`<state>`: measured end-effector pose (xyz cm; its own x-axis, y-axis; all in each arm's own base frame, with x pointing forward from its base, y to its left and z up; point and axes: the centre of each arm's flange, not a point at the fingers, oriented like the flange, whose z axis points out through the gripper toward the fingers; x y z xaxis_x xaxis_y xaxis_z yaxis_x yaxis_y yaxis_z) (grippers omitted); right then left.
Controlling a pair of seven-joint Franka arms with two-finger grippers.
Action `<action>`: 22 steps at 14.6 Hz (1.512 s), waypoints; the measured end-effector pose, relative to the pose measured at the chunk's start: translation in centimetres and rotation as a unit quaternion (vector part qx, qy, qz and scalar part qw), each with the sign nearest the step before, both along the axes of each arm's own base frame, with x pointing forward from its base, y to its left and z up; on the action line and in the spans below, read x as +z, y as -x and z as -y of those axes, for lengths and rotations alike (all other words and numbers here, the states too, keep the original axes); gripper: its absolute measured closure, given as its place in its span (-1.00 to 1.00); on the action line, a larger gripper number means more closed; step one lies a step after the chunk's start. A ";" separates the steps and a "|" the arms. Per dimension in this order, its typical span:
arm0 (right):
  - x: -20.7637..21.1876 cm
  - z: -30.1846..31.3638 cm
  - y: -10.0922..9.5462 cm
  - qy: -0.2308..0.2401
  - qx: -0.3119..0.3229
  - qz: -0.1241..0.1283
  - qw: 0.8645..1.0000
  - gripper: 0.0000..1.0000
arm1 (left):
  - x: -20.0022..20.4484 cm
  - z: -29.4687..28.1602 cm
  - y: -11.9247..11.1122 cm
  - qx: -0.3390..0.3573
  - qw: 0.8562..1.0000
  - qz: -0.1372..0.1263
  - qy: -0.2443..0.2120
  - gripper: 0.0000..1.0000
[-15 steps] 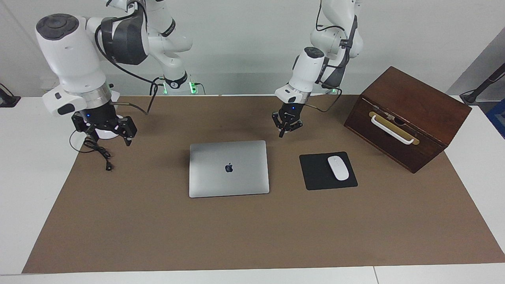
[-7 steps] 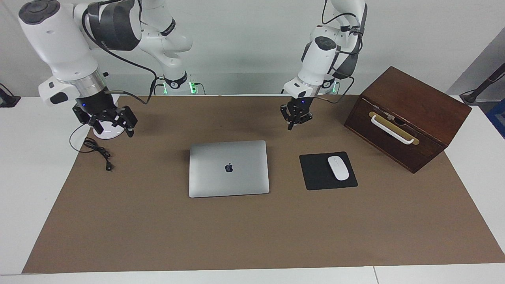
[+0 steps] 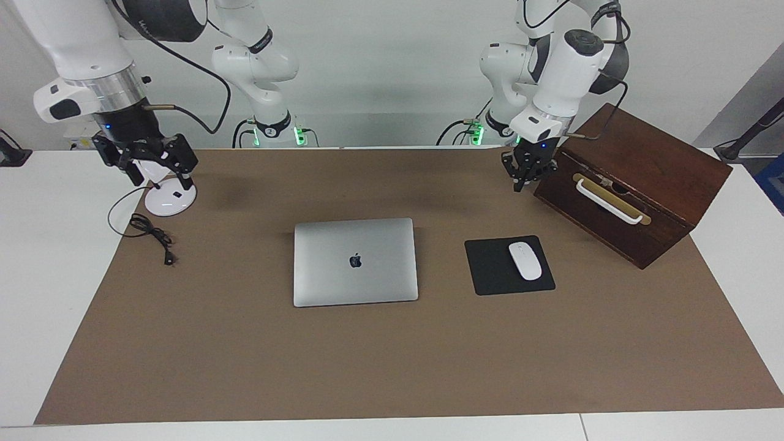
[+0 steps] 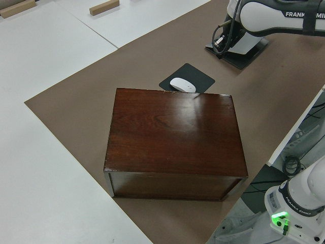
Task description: Close laptop with both arms
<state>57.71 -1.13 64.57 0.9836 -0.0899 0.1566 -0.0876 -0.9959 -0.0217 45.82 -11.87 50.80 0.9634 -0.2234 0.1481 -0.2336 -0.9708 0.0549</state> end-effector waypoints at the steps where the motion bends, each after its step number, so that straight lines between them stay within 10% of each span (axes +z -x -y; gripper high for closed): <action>1: 0.0 -0.2 0.0 0.002 0.012 0.000 1.000 -1.00 | 0.7 -0.6 -0.2 0.006 1.000 -0.001 0.000 0.67; 9: 0.4 -0.1 1.2 0.001 0.015 -0.020 1.000 -1.00 | 4.5 -6.2 -1.6 0.062 0.998 0.007 0.000 -1.00; 22: 0.2 1.6 2.7 -0.002 -0.008 -0.052 0.999 -1.00 | 12.5 -12.7 -7.4 0.111 0.994 -0.016 -0.007 -1.00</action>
<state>55.00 -2.73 64.72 0.9929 -0.1060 0.0537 -0.1053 -0.9943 -0.0164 53.17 0.88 63.34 0.9934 -0.0056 0.1149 -0.0110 -0.9989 0.0458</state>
